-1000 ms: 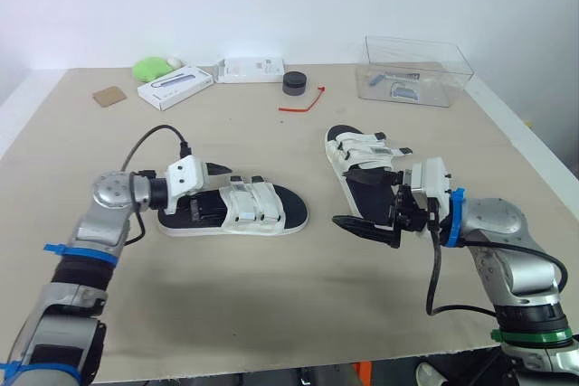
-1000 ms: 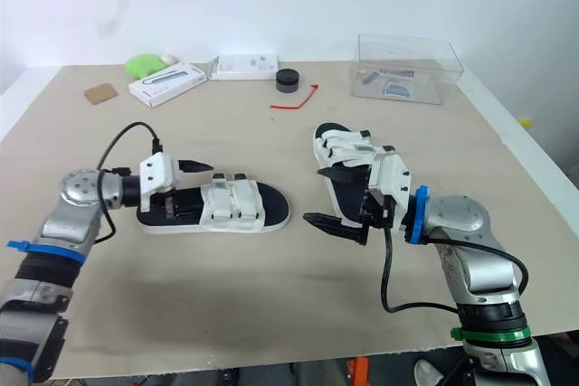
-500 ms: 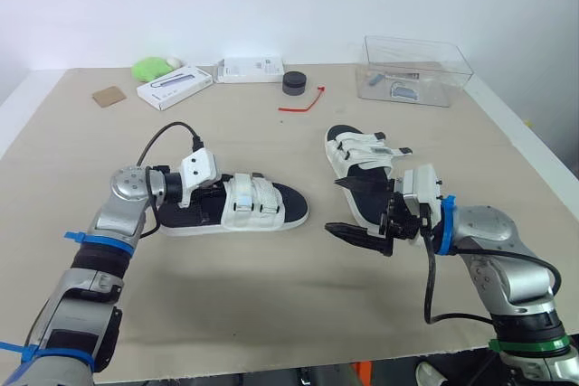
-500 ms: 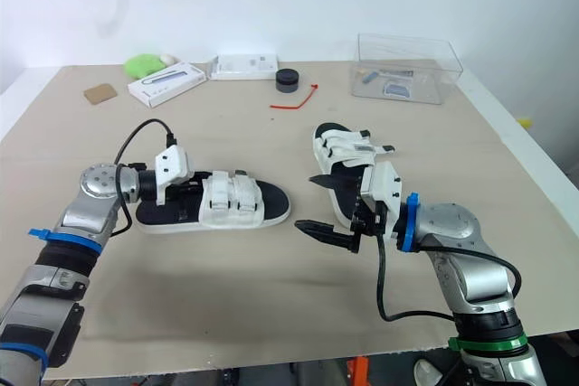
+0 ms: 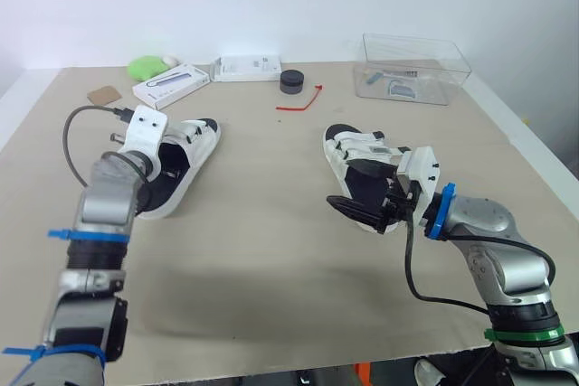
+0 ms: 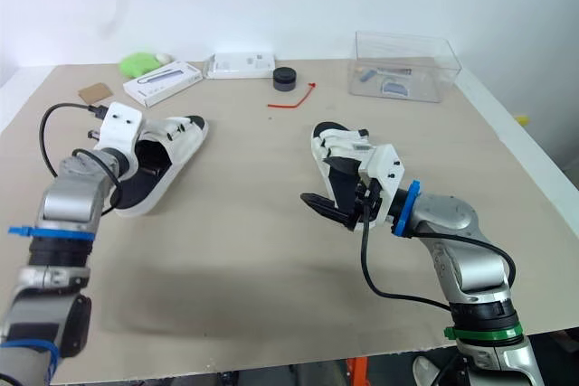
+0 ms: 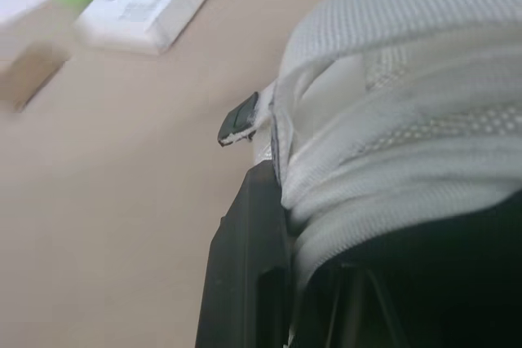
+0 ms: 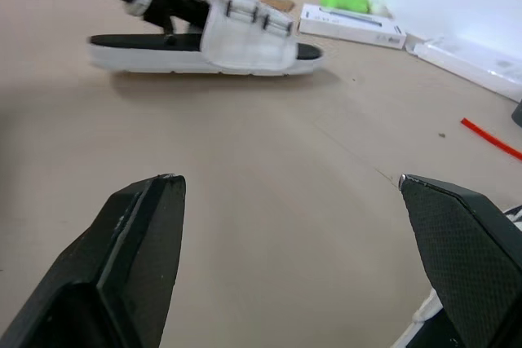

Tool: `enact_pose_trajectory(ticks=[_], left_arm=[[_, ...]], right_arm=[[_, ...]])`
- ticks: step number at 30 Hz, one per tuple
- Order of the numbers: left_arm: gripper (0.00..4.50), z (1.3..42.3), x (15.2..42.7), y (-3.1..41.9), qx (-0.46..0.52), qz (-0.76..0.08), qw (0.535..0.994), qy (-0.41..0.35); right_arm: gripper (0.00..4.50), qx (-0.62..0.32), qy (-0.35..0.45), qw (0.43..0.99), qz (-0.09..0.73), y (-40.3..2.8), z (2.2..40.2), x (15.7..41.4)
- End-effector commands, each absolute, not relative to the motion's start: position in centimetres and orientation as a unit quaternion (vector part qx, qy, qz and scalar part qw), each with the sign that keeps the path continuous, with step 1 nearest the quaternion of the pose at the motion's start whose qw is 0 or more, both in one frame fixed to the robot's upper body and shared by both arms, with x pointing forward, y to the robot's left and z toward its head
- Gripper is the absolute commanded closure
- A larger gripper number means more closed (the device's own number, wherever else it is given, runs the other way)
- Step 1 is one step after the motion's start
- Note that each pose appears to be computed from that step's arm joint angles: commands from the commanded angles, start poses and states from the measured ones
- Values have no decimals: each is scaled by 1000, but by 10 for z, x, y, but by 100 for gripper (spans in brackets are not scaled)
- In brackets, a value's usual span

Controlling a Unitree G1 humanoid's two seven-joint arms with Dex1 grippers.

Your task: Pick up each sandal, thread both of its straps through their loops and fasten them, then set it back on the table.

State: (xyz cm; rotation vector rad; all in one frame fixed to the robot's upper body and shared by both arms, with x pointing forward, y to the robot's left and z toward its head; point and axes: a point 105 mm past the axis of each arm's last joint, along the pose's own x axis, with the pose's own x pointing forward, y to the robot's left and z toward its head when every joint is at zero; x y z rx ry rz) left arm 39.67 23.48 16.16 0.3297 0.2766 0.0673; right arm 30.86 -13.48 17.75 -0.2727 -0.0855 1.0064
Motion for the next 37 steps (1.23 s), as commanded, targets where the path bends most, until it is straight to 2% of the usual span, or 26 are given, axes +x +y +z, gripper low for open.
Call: enact_pose_trajectory(ticks=[1,6,8,9,13,17,18,21,25,27,31,34,37], left_arm=[[444,191,386,243,152,99,979,97],[444,172,387,230,154,81,977,122],[444,176,388,226,155,64,980,104],[363,179,388,224,150,52,983,95],[210,187,383,218,156,13,985,73],[31,195,373,216,149,-8,987,54],[5,201,369,214,151,-19,988,39],[5,213,352,207,166,-61,984,3],[5,220,310,184,144,-212,965,-48],[5,213,293,176,135,-286,948,-45],[5,173,268,167,185,-419,888,34],[5,159,265,161,214,-478,851,43],[5,158,277,157,238,-489,839,17]], right_arm=[[0,-143,-64,862,482,-131,188,310],[0,-152,-66,860,484,-129,189,319],[0,-155,-64,858,485,-130,189,320],[0,-155,-63,858,486,-131,190,321],[0,-155,-61,857,488,-136,190,322],[0,-155,-60,854,493,-139,189,320],[0,-155,-60,853,494,-140,188,318],[0,-149,-60,852,499,-144,187,314],[0,-146,-47,845,513,-150,182,302],[0,-149,-35,839,522,-153,176,296],[0,-174,-5,814,554,-158,162,281],[0,-188,2,806,561,-161,158,277],[0,-191,3,810,554,-165,157,279]])
